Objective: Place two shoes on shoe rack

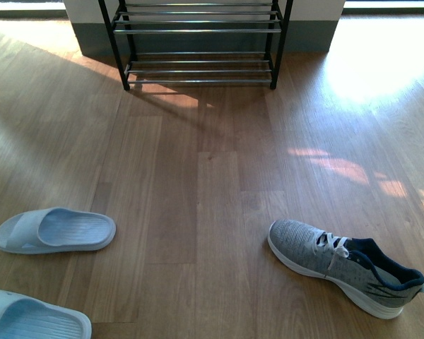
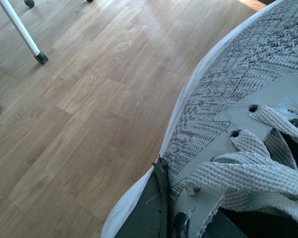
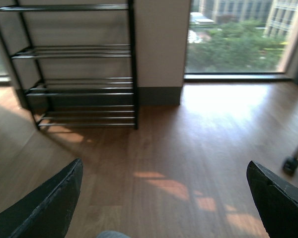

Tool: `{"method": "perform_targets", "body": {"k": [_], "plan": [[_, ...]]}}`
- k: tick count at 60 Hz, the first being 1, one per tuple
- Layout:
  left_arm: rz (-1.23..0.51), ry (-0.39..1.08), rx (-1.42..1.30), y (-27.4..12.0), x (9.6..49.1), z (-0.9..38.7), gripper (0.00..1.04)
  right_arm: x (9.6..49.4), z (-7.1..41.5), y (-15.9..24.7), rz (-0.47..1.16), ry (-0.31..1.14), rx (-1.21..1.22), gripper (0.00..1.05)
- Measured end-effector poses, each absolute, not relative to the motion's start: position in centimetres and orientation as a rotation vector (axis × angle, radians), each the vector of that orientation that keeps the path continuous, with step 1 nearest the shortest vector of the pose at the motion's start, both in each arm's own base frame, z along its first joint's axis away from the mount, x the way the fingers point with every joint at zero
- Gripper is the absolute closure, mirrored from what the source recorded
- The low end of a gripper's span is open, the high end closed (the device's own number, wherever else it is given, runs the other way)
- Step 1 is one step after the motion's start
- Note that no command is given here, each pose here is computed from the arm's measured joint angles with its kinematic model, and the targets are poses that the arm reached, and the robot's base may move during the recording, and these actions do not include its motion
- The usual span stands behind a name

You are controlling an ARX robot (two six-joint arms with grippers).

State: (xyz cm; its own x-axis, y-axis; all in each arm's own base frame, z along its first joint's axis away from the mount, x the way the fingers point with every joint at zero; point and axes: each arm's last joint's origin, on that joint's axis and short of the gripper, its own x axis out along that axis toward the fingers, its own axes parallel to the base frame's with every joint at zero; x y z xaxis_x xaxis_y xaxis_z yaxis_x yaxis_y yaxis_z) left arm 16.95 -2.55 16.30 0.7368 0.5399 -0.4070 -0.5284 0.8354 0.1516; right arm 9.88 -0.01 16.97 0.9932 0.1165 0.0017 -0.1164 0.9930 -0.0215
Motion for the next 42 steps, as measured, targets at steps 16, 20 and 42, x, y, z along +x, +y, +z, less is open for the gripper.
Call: {"method": "perform_targets", "body": {"k": [16, 20, 42], "plan": [[0.578, 0.457, 0.024, -2.6, 17.0, 16.3, 1.03, 16.6, 18.2, -1.1, 0.324, 0.079, -0.243, 0.09], [0.579, 0.457, 0.024, -2.6, 17.0, 16.3, 1.03, 20.3, 17.8, -1.7, 0.317, 0.135, -0.293, 0.09], [0.580, 0.457, 0.024, -2.6, 17.0, 16.3, 1.03, 30.5, 0.7, -4.4, 0.425, 0.737, -0.366, 0.09]]}}
